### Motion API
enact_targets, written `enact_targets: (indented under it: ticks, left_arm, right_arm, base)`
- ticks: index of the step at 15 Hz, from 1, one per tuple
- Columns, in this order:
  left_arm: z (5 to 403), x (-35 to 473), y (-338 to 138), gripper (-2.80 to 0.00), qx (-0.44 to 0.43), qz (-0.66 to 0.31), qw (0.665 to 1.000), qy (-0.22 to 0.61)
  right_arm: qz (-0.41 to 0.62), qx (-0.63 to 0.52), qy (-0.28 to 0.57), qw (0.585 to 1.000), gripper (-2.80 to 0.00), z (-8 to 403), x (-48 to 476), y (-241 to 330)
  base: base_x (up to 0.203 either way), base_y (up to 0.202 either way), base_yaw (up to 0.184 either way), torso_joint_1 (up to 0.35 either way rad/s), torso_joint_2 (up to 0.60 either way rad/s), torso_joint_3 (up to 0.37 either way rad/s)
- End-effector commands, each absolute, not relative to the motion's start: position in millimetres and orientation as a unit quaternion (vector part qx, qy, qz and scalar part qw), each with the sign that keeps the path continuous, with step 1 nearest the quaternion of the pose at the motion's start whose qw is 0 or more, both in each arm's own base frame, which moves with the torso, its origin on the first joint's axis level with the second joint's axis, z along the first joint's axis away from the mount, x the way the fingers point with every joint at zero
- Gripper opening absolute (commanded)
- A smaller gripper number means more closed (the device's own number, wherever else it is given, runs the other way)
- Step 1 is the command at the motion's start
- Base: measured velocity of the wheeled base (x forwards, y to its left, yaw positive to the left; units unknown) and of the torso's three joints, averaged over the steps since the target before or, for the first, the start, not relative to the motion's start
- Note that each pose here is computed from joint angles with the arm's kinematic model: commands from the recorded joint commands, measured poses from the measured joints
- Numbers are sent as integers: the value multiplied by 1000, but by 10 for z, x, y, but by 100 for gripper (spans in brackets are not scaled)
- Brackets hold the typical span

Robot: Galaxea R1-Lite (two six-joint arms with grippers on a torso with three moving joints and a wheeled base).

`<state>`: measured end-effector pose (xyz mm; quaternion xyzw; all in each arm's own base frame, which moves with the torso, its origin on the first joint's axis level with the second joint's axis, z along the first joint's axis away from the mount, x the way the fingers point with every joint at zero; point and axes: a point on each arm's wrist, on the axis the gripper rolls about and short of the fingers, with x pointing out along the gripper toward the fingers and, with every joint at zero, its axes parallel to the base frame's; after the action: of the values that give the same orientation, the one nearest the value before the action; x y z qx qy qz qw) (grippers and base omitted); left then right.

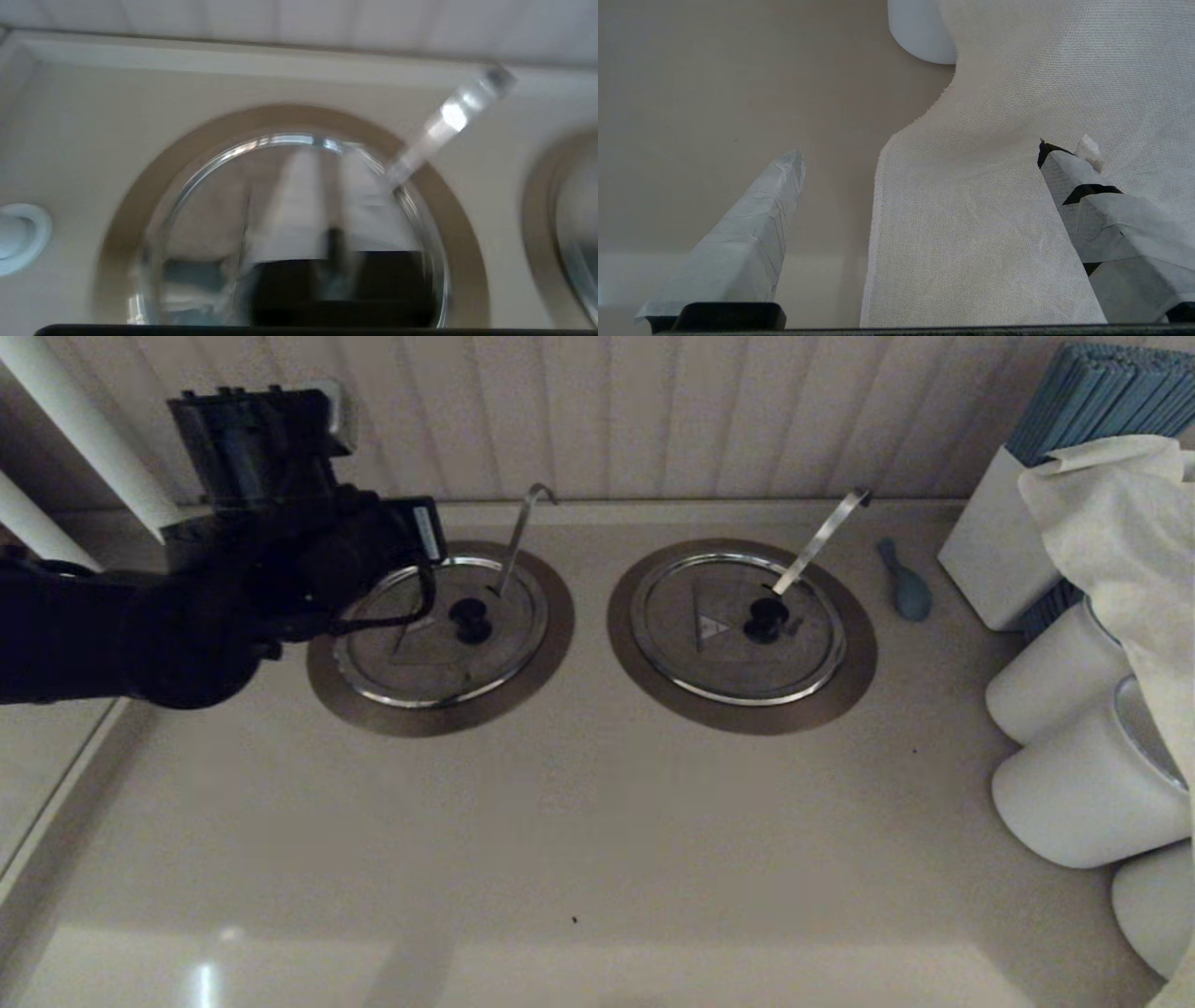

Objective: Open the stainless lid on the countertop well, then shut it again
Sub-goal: Open the lid

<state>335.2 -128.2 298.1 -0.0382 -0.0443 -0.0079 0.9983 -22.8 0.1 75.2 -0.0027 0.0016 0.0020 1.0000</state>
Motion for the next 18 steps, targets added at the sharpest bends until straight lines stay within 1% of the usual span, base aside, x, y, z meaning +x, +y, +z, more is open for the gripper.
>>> enact_targets:
  ticks: [1,8,11,13,18]
  left_arm:
    - [2713,3566,-1457,0,-29,-2,999,-18]
    - [2432,3765,-1548,0,-50,32,998,1]
    - [2371,3804,-1605,0,-57,33,998,-10]
    - [2175,3905,-1671,0,-51,31,998,4]
    - [2101,3927,-1682,0,-52,32,998,1]
  right_arm:
    - [2,-3,2,1000,0,752,-227,1]
    - [2,-3,2,1000,0,752,-228,1]
    - [2,-3,2,1000,0,752,-227,1]
    - [2,-3,2,1000,0,752,-227,1]
    - [2,-3,2,1000,0,752,-228,1]
  base:
    - [0,0,0,0,0,0]
    - [0,0,0,0,0,0]
    - [0,0,0,0,0,0]
    - [0,0,0,0,0,0]
    - [0,0,0,0,0,0]
